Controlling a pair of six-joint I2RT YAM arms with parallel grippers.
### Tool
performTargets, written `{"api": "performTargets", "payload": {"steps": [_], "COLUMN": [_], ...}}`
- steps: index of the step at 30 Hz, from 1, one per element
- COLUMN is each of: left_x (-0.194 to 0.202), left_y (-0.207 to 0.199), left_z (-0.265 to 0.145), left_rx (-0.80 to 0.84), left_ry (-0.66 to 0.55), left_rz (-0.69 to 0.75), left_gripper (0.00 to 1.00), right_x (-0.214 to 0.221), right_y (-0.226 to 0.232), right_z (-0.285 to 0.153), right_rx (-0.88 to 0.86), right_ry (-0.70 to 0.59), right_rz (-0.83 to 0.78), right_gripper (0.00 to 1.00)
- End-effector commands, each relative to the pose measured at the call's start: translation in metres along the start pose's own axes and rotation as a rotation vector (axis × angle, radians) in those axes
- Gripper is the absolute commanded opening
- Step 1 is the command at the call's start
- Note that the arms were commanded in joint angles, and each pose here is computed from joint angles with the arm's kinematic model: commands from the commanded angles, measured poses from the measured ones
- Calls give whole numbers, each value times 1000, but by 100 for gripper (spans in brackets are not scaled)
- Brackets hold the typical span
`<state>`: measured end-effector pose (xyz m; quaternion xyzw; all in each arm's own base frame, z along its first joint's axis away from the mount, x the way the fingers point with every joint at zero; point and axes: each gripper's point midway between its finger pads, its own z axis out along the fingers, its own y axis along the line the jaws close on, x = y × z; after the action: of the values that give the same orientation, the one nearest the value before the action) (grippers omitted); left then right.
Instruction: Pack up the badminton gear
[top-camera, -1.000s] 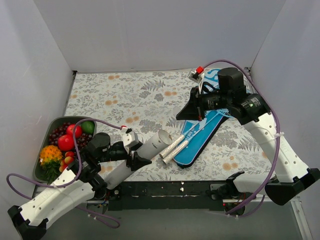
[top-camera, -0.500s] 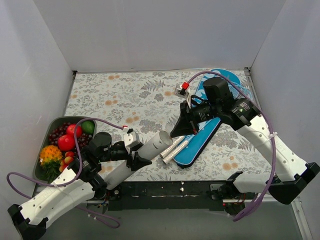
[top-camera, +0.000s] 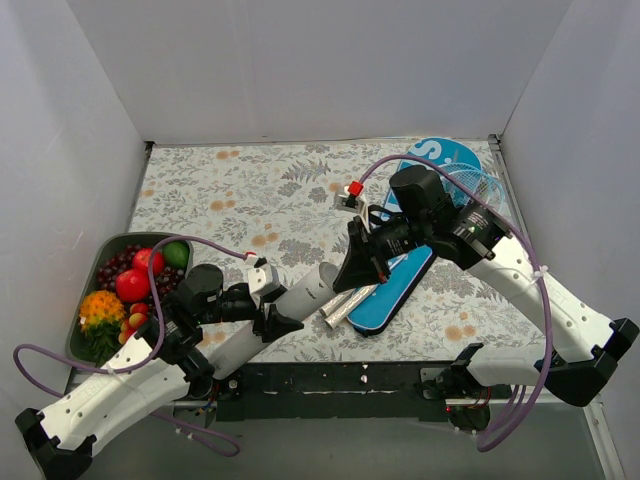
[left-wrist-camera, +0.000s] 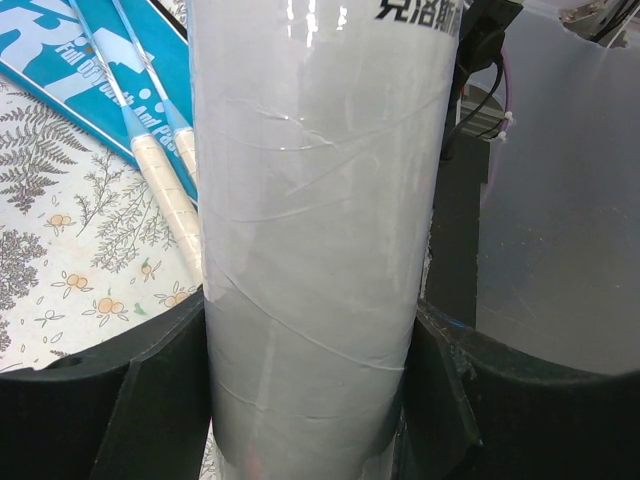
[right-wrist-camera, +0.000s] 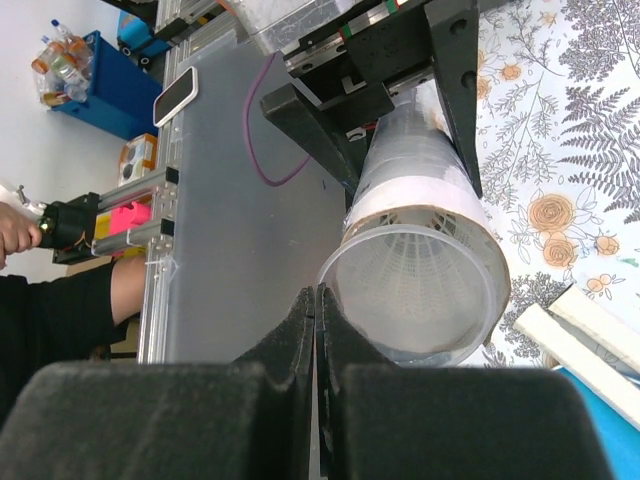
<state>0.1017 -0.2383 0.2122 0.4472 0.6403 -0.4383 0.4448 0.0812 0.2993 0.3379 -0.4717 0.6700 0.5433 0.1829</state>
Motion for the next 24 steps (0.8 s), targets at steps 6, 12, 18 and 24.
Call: {"api": "performTargets", "payload": {"steps": [6,12,18,24], "left_x": [-16,-16,-16,-18], "left_y": [-10,-15,-17,-17], "left_z": [-5,-7,-9,-9], "left_rx": [31,49,57,57], "left_ry": [-43,-52,-65,-75], "left_rz": [20,28,37,44], "left_gripper": [60,61,61,61], "right_x": [-5,-7,-6,1], "right_y": [4,2,4,6], "right_z": [9,13,18,23], "right_rx": [-21,-39,-65,-80], "right_ry": [-15,-14,-3,23], "right_rz": [-48,-55,-54,-44], "right_gripper": [1,1,1,1]}}
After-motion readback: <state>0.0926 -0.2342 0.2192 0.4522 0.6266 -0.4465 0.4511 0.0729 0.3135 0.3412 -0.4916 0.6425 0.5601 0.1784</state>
